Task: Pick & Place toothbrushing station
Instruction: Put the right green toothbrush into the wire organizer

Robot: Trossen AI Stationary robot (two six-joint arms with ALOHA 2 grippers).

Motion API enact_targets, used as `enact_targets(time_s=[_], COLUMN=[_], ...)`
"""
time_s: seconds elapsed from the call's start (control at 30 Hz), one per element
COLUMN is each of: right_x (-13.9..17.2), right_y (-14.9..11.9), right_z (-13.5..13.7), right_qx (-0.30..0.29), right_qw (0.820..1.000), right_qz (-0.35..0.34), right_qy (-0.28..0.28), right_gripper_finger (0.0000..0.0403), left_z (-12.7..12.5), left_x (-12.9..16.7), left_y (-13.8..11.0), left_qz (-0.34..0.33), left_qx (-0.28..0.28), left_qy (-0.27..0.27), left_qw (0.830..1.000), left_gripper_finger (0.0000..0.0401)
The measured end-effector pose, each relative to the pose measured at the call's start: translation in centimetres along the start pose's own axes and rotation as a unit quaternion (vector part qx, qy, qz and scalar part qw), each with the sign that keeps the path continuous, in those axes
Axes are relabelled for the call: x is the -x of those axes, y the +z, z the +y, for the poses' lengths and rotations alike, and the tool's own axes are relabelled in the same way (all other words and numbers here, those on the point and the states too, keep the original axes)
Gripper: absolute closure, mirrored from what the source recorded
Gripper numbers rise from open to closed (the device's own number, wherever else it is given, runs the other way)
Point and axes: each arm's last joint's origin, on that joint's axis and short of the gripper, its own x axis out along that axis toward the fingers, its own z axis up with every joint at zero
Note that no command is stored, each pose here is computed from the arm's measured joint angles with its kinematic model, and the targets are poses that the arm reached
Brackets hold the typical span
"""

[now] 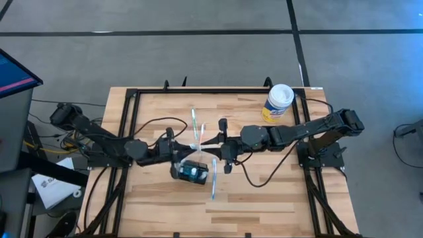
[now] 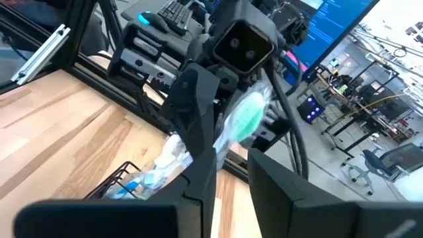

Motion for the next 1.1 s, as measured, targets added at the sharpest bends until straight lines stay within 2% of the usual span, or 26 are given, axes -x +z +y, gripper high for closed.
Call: enact_targets(time_s=[0.13,0.27,0.5,0.8,1.1], right_x=[0.0,0.0,0.0,0.0,0.0], right_y=[0.0,0.0,-0.2,-0.6,-0.6], right_z=[0.0,0.0,0.1,0.4,0.4], right_qx=[0.000,-0.006,-0.005,-0.022,-0.022], right_qw=[1.000,1.000,1.000,0.999,0.999], right_qz=[0.000,0.000,0.011,0.032,0.032], right_qy=[0.000,0.000,0.007,0.019,0.019], right_gripper_finger=[0.0326,0.0326,0.0326,0.0326,0.0326], left_z=[0.0,-0.2,-0.2,-0.5,-0.5], left_x=[0.1,0.1,0.1,0.2,0.4], left_y=[-0.3,-0.6,-1.3,-1.6,-2.4], left_qz=[0.020,0.031,0.065,0.083,0.123], left_qx=[0.016,0.034,0.036,0.054,0.055], left_qy=[-0.008,-0.038,-0.042,-0.100,-0.097], left_qw=[1.000,0.998,0.996,0.990,0.986], left_gripper_finger=[0.0397,0.0397,0.0397,0.0397,0.0397])
